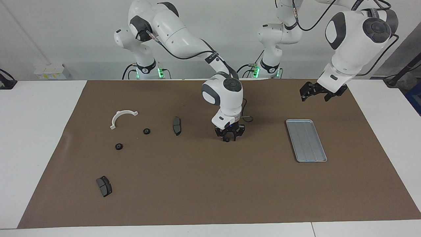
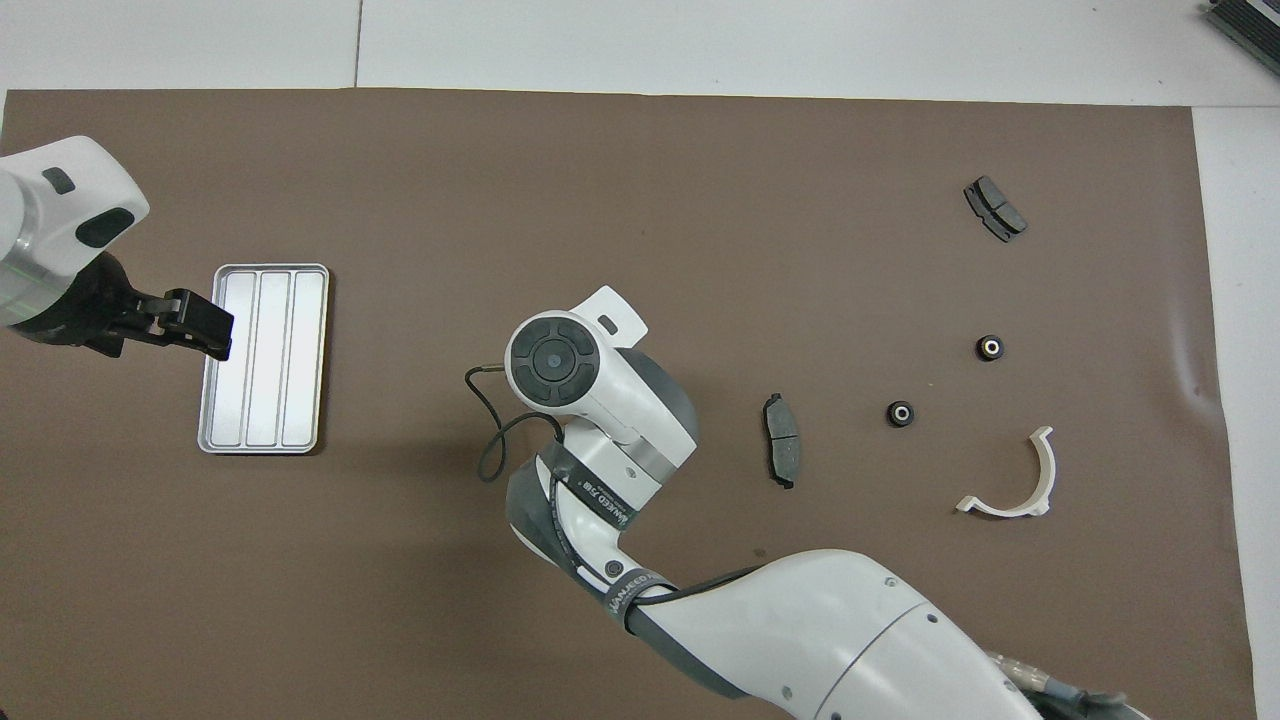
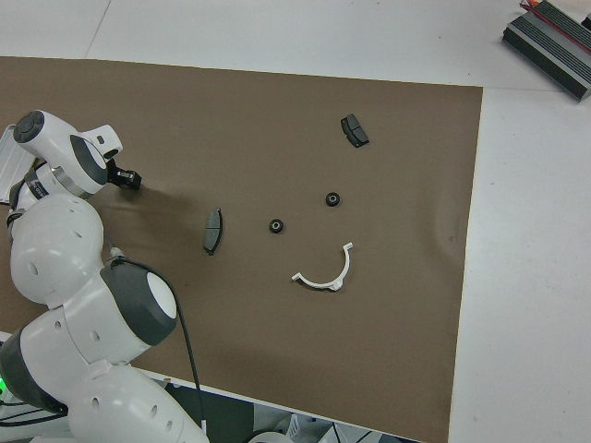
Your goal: Place bearing gear from tray to pile
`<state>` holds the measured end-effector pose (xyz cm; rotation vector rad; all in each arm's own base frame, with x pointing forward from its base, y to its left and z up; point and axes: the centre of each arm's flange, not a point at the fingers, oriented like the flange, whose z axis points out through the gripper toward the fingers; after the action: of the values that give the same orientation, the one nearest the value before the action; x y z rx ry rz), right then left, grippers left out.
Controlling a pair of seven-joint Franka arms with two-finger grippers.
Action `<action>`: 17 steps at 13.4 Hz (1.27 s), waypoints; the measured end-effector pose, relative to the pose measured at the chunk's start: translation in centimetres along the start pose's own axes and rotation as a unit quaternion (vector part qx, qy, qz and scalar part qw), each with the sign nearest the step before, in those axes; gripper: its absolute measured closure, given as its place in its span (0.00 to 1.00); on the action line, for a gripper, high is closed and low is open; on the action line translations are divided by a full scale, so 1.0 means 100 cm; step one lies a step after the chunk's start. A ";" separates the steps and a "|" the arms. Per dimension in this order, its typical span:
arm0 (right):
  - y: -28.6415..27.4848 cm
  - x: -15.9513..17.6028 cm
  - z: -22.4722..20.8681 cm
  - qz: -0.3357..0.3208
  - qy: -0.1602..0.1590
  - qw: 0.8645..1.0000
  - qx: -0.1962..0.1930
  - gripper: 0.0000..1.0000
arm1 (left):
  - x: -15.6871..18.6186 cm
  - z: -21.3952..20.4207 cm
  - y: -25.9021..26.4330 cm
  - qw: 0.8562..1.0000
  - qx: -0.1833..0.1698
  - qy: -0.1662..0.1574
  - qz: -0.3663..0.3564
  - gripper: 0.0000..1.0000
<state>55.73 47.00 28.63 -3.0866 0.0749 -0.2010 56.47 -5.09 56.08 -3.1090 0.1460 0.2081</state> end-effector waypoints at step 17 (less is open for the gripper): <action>0.224 0.144 -0.042 0.048 0.043 0.998 -0.018 0.76 | 0.011 -0.017 -0.005 0.997 0.000 0.075 -0.004 0.00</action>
<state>68.43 23.73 33.52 -3.1000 0.2305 -0.3309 57.83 -4.76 57.67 -3.1231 0.1355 -0.0253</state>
